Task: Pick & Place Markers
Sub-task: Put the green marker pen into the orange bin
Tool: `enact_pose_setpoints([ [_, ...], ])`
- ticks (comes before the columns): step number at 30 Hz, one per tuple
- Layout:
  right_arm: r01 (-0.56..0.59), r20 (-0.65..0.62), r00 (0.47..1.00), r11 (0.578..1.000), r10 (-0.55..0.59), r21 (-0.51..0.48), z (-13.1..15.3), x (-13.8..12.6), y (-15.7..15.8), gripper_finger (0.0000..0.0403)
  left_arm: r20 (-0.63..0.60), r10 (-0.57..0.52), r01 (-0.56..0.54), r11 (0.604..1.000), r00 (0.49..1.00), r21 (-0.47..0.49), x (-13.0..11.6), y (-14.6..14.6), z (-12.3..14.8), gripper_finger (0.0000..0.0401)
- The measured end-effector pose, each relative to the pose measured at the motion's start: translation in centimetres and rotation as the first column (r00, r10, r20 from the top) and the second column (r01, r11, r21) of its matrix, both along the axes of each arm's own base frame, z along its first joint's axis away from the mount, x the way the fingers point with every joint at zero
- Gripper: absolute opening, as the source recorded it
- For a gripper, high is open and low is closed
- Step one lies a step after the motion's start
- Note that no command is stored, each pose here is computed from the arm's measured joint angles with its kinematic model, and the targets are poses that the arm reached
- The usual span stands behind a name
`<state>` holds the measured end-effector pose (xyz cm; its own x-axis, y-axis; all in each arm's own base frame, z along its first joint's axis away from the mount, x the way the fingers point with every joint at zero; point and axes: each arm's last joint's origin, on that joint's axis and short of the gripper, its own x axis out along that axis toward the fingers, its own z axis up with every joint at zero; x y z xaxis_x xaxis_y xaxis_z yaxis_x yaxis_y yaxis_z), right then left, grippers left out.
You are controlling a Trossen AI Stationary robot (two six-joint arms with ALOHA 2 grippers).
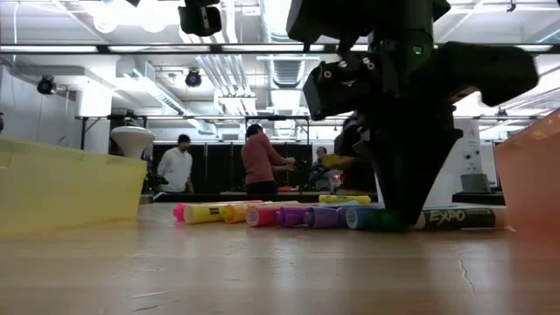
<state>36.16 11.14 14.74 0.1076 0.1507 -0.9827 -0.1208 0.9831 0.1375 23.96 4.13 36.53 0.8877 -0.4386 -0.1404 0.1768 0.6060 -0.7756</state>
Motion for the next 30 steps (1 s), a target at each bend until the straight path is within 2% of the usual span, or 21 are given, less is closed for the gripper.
enact_pose_setpoints([
  [8, 0.025, 0.025, 0.999, 1.0, -0.025, 0.007, 2.8, 0.8, -0.1, 0.0034, 0.0, 0.001, -0.001, 1.0, 1.0, -0.001, 0.0, 0.0, 0.0, 0.0188],
  [13, 0.024, 0.088, 0.996, 0.999, -0.026, 0.021, 6.4, 1.5, 0.0, 0.0005, -0.001, 0.001, -0.001, 1.0, 1.0, -0.001, 0.0, 0.0, 0.0, 0.0188],
  [20, -0.001, 0.11, 0.994, 0.999, -0.003, 0.039, 10.0, 0.8, 0.3, 0.0005, 0.0, 0.001, -0.001, 1.0, 1.0, -0.001, 0.0, 0.0, 0.0, 0.0188],
  [25, 0.022, 0.063, 0.998, 0.995, -0.028, 0.1, 9.2, 0.6, 0.3, 0.002, -0.001, 0.002, -0.002, 1.0, 1.0, -0.001, 0.0, 0.0, 0.0, 0.0188],
  [30, 0.016, -0.003, 1.0, 0.994, -0.016, 0.107, 6.8, 0.3, 1.0, 0.009, -0.001, 0.003, -0.003, 1.0, 1.0, 0.0, 0.0, 0.0, 0.0, 0.0188],
])
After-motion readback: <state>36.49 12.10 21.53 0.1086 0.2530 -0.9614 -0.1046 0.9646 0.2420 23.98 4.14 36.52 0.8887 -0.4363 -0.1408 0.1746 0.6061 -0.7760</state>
